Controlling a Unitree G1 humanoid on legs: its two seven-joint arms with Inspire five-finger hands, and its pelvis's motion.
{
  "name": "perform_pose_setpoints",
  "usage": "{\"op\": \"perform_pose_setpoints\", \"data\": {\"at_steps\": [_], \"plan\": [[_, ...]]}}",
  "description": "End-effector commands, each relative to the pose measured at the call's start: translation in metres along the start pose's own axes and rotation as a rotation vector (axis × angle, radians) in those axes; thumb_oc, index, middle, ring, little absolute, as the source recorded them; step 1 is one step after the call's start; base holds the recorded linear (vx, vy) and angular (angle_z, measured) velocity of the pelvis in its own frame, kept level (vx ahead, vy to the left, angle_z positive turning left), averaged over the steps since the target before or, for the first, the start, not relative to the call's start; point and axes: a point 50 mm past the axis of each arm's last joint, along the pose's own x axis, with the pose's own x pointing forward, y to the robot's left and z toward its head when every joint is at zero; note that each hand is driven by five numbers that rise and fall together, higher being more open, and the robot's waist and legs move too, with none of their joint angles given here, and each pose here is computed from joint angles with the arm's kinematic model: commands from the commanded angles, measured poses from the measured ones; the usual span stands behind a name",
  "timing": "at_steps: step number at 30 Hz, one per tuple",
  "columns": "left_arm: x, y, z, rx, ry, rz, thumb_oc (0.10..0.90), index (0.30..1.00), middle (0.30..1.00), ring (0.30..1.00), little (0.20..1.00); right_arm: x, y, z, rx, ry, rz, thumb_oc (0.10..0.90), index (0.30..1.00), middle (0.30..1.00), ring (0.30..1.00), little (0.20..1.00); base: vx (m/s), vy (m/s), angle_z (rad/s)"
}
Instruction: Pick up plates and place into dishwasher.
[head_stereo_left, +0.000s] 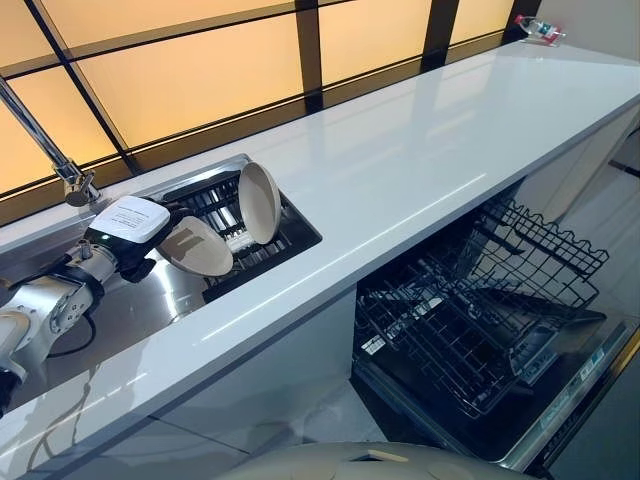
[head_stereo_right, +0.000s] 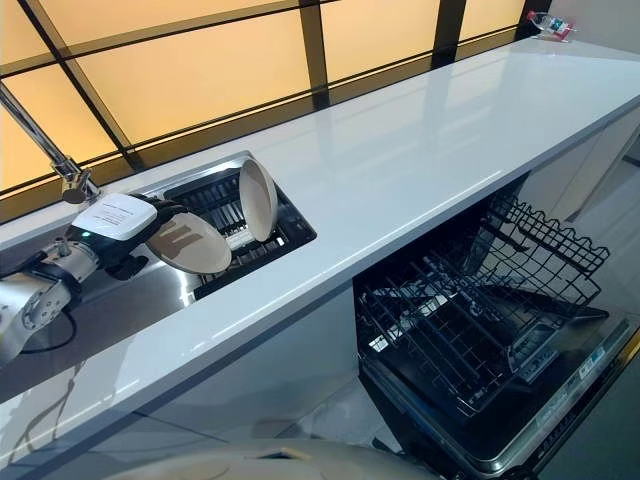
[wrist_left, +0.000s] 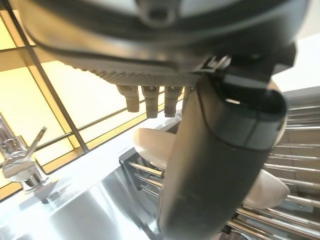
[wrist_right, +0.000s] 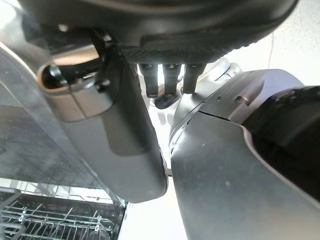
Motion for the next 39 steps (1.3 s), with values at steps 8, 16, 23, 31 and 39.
{"op": "perform_pose_setpoints", "data": {"at_steps": [8, 16, 23, 31, 39], "plan": [[0.018, 0.070, -0.044, 0.188, 0.220, 0.216, 0.800, 0.900, 0.900, 0.900, 0.900, 0.002, 0.022, 0.006, -0.015, 0.014, 0.048, 0.800, 0.900, 0.900, 0.900, 0.900, 0.00, 0.001, 0.00], [0.025, 0.061, -0.042, 0.214, 0.230, 0.113, 0.800, 0.900, 0.900, 0.900, 0.900, 0.002, 0.024, 0.006, -0.014, 0.014, 0.046, 0.800, 0.900, 0.900, 0.900, 0.900, 0.01, 0.004, -0.01], [0.027, 0.061, -0.044, 0.194, 0.251, 0.196, 0.800, 0.900, 0.900, 0.900, 0.900, 0.002, 0.028, 0.006, -0.014, 0.014, 0.049, 0.800, 0.900, 0.900, 0.900, 0.900, 0.02, 0.003, -0.05], [0.037, 0.056, -0.033, 0.195, 0.225, 0.204, 0.100, 0.300, 0.300, 0.300, 0.200, 0.002, 0.032, 0.008, -0.012, 0.012, 0.051, 0.800, 0.900, 0.900, 0.900, 0.900, 0.00, 0.000, 0.00], [0.037, 0.055, -0.035, 0.231, 0.227, 0.171, 0.100, 0.300, 0.300, 0.300, 0.200, 0.002, 0.033, 0.008, 0.068, 0.003, 0.066, 0.800, 0.900, 0.900, 0.900, 0.900, 0.00, 0.000, -0.07]]}}
